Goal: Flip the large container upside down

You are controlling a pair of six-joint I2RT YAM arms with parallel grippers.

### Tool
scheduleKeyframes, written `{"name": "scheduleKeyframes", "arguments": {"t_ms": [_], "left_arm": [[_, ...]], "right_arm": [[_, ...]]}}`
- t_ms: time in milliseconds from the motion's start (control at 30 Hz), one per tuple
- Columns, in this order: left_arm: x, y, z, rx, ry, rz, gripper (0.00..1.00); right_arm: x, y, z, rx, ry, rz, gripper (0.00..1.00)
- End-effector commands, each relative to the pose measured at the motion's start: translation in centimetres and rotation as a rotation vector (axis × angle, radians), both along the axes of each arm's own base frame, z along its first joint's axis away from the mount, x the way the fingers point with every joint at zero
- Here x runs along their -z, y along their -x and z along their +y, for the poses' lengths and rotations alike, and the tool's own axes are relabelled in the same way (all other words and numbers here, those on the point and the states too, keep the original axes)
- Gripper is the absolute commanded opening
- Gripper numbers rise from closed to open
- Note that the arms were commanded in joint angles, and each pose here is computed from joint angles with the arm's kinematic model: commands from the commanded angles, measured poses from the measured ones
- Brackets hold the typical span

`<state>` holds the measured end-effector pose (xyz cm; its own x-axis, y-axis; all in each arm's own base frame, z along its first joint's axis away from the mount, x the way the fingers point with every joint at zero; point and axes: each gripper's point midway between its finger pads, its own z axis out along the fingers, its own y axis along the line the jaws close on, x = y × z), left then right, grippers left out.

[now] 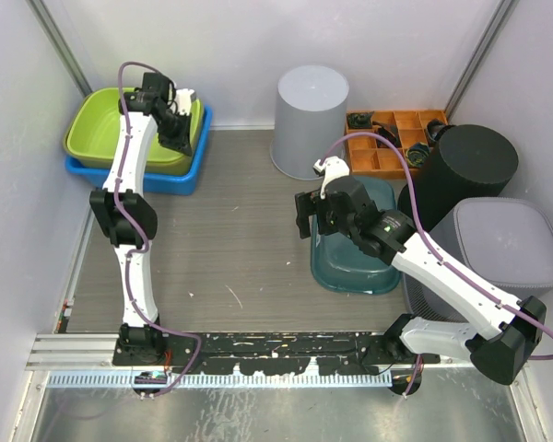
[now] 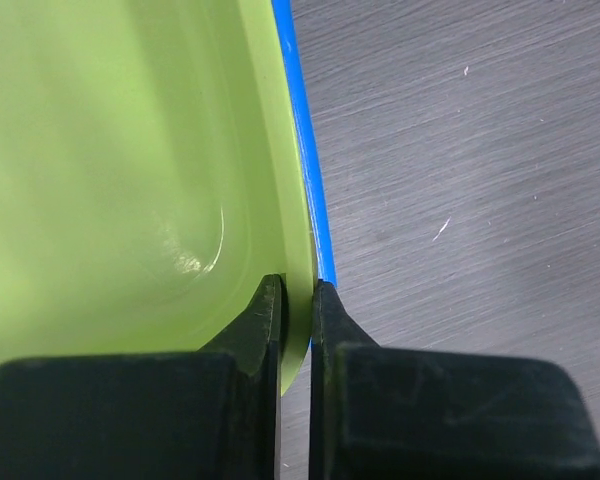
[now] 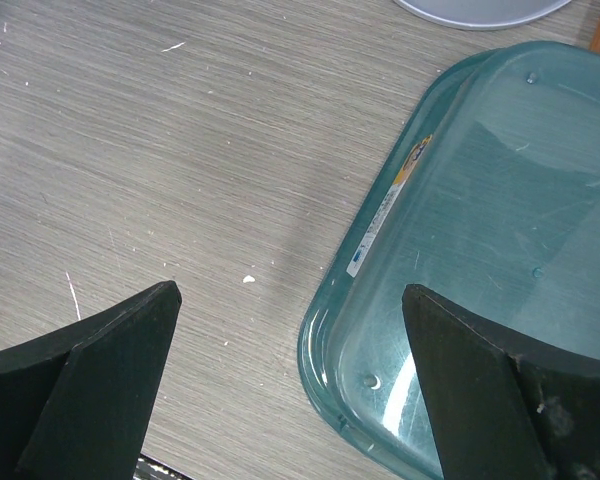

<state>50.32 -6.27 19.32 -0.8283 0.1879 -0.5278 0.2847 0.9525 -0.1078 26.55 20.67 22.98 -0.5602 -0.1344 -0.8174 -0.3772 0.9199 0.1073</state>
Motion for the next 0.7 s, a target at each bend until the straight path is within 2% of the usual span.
{"name": "scheduleKeyframes", "arguments": {"t_ms": [0,167,300,533,667], "left_arm": [[-2.1,-0.7,1.0,-0.04,-0.007,-0.061,0.0],[-3.3,-0.1,0.3,-0.022,0.007,-0.074,0.0],[-7.4,0.4,-0.1,-0.006,-0.003,-0.17,0.0],[-16.2,2.7,0.3,0.057,-0.196,-0.434,0.0],[-15.1,4.6,-0.5,0.128,-0.214,-0.372,0.0]], "right_arm": [[-1.9,-0.2,0.5,-0.013,-0.05,-0.062,1.0],[-1.9,-0.1,0.2,-0.008,-0.048,-0.064,1.0],[-1.7,0.0,0.2,-0.009,-0.044,-0.059,1.0],[-1.1,-0.1,0.3,-0.013,-0.035,-0.042,1.0],[-0.9,-0.1,0.4,-0.011,-0.034,-0.039,1.0]]}}
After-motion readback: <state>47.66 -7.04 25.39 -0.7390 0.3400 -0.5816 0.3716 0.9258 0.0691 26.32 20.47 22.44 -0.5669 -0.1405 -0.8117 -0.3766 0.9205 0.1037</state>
